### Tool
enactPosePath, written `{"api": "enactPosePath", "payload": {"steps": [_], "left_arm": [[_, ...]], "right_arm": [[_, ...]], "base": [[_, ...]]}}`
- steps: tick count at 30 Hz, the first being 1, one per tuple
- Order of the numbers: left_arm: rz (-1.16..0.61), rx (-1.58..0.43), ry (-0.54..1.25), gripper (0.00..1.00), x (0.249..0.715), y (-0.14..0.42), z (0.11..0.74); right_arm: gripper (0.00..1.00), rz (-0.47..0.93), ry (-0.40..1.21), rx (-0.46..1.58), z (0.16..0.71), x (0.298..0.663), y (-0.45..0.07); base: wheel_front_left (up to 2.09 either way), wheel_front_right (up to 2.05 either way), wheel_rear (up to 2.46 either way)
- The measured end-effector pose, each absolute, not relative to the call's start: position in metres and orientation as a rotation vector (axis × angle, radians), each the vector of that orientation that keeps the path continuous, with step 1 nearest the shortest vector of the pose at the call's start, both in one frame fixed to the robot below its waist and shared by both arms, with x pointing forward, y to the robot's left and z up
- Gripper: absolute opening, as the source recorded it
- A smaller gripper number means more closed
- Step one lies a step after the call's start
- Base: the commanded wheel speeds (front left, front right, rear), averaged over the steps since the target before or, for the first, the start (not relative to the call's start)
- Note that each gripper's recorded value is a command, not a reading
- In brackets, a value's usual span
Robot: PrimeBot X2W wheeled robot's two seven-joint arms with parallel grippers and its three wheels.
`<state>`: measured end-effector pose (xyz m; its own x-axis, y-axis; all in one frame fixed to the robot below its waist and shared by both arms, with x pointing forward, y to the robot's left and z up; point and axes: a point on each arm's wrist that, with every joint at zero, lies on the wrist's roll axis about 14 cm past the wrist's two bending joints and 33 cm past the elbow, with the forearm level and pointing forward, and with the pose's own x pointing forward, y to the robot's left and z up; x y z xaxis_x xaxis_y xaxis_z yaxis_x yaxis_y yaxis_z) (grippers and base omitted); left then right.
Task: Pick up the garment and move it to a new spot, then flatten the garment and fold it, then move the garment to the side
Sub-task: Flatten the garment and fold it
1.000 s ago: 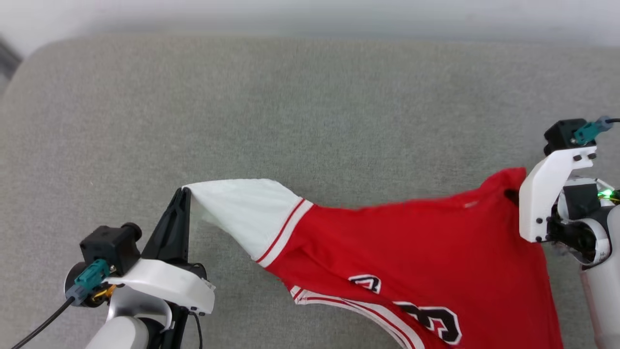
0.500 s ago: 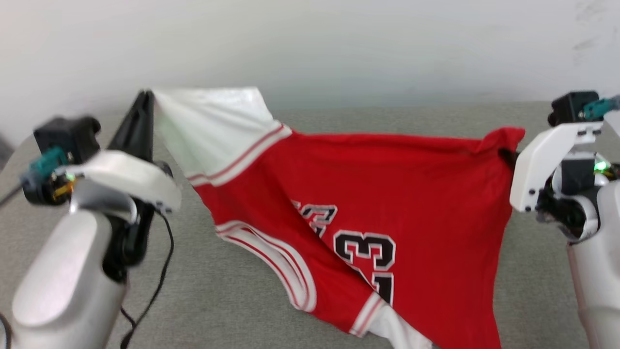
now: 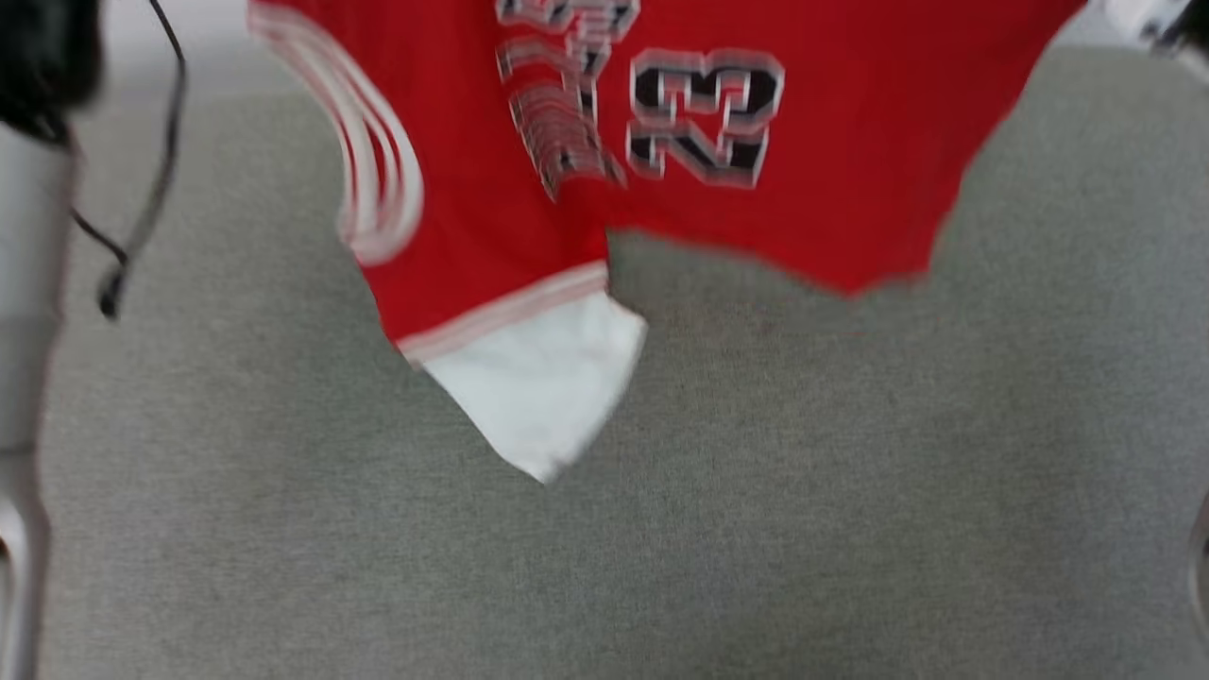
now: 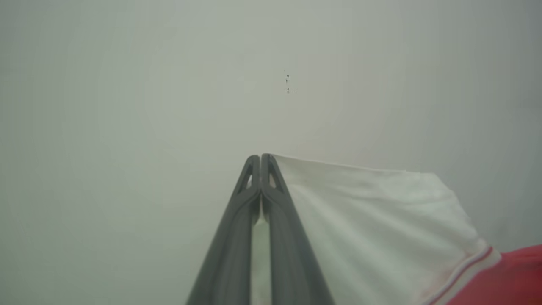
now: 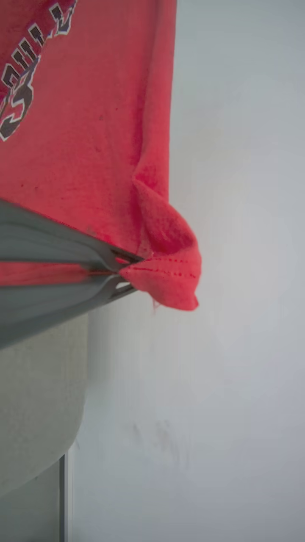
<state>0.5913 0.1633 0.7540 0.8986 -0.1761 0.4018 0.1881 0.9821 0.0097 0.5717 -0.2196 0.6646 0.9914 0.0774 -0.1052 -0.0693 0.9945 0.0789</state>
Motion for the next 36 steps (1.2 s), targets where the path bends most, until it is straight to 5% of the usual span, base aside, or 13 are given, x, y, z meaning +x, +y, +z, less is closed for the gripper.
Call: {"api": "enactPosePath", "payload": {"steps": [11,21,29,36], "left_arm": [[-0.181,0.028,-0.600,0.00,0.676,0.163,0.798],[-0.178,-0.008,-0.517,0.00,0.734,0.164,0.722],[-0.162,-0.075,-0.305,0.00,0.750,0.169,0.611],[-0.140,-0.179,-0.116,0.00,0.715,0.176,0.531]], "right_arm": [[0.00,0.062,-0.113,0.059,0.704,0.667,-0.223],[0.00,0.095,-0.080,0.025,0.648,0.725,-0.211],[0.00,0.118,0.094,0.032,0.560,0.739,-0.200],[0.00,0.124,0.268,0.060,0.488,0.701,-0.193]], "base": [[0.00,0.00,0.00],[0.00,0.00,0.00],[0.00,0.00,0.00],[0.00,0.00,0.00]]}}
